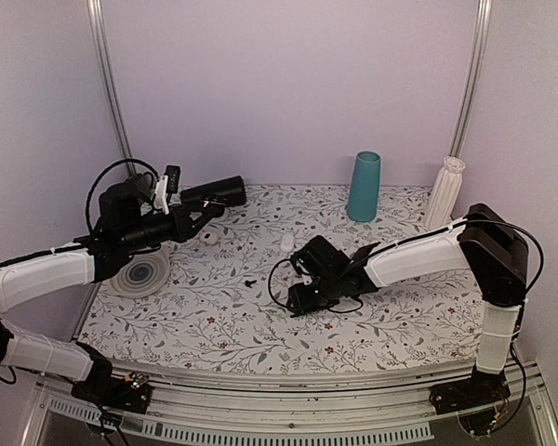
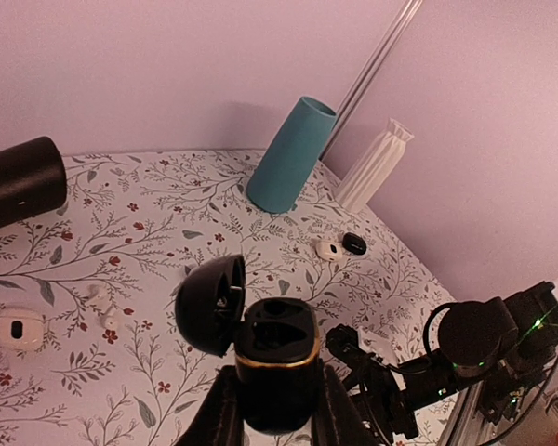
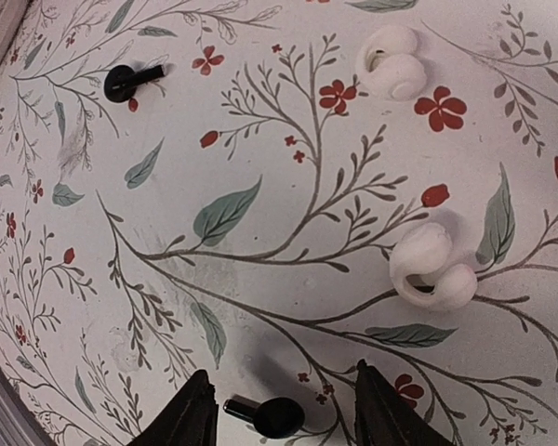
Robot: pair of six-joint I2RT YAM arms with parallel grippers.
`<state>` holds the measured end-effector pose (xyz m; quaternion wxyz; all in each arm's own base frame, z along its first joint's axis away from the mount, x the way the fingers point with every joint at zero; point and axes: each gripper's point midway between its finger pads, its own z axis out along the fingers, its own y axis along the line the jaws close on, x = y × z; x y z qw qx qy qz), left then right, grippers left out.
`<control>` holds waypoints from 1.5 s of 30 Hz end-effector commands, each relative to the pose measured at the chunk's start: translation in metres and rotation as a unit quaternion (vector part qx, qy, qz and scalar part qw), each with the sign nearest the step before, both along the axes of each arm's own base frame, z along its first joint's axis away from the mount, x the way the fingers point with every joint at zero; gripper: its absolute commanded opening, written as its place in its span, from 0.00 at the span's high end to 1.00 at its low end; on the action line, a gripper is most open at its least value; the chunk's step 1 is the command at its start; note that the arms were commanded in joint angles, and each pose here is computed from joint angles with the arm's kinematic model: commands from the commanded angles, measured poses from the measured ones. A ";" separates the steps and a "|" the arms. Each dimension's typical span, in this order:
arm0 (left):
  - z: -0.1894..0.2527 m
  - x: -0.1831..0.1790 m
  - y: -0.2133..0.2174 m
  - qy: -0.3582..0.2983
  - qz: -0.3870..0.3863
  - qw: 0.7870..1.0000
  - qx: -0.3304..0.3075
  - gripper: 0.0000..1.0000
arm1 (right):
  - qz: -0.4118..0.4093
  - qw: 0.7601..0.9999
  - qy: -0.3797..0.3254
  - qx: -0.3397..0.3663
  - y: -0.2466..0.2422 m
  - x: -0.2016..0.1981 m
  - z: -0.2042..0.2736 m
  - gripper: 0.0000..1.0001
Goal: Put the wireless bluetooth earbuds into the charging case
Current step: Adjust the left earbud at the center of the board.
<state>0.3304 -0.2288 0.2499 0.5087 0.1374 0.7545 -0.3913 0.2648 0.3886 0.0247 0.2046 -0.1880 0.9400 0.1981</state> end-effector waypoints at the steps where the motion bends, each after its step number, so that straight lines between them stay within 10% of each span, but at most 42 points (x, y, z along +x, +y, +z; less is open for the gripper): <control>1: 0.018 -0.001 -0.006 -0.026 -0.011 1.000 -0.006 1.00 | 0.025 0.999 0.006 0.046 0.008 -0.004 0.016 0.48; 45: 0.026 -0.003 -0.004 -0.038 -0.008 0.999 -0.003 1.00 | 0.092 0.990 0.036 0.097 0.009 -0.009 0.030 0.52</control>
